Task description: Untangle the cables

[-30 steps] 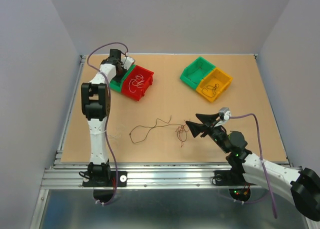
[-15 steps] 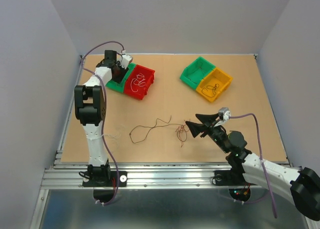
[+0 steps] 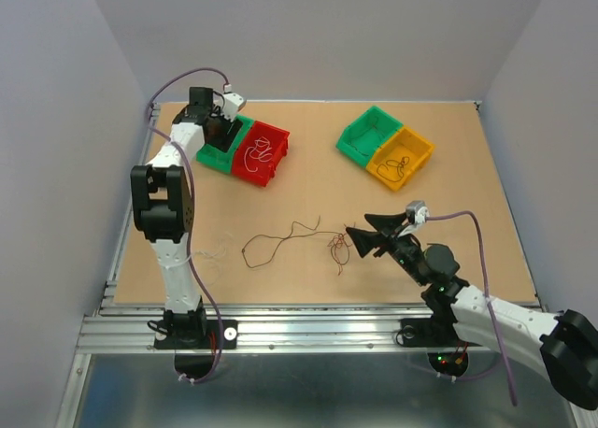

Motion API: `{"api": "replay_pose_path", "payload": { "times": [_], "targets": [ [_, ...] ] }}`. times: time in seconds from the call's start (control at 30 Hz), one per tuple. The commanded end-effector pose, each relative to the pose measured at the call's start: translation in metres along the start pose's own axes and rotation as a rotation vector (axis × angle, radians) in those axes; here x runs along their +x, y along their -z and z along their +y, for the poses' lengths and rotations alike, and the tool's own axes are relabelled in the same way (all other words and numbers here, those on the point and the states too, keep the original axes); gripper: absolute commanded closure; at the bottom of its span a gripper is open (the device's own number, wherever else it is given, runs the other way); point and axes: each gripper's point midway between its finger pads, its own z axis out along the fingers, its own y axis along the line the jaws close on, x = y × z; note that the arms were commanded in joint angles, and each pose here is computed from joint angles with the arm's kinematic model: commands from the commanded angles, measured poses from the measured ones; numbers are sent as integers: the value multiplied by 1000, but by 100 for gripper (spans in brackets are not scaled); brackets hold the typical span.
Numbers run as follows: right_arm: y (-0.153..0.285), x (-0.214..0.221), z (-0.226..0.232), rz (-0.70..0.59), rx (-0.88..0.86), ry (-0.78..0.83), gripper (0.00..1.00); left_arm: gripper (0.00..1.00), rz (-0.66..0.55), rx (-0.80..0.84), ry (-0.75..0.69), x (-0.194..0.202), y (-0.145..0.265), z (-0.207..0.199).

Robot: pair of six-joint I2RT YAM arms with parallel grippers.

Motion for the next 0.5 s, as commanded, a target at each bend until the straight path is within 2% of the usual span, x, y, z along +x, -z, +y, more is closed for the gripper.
{"api": "replay_pose_path", "payload": {
  "times": [0.0,0.13,0.2,0.23,0.37,0.4,0.43,0.47],
  "targets": [
    [0,4,1,10,-4,-8,22,27,-131,-32,-3,-39,50,12],
    [-10,7,0,60,25,-24,20,13,-197,-41,-3,-52,72,13],
    [-13,28,-11,170,92,-31,16,9,-213,-34,-5,-52,81,8],
    [-21,28,-16,197,136,-35,14,1,-245,-43,0,-57,93,8],
    [-16,66,-44,418,336,-57,3,1,-344,-71,25,-66,125,3],
    [-15,71,-47,441,358,-57,2,1,-375,-82,29,-69,134,3],
    [-15,74,-49,457,375,-59,1,1,-468,-121,25,-87,160,7],
    [-16,78,-50,471,386,-60,1,1,-474,-115,58,-76,160,0]
  ]
}}
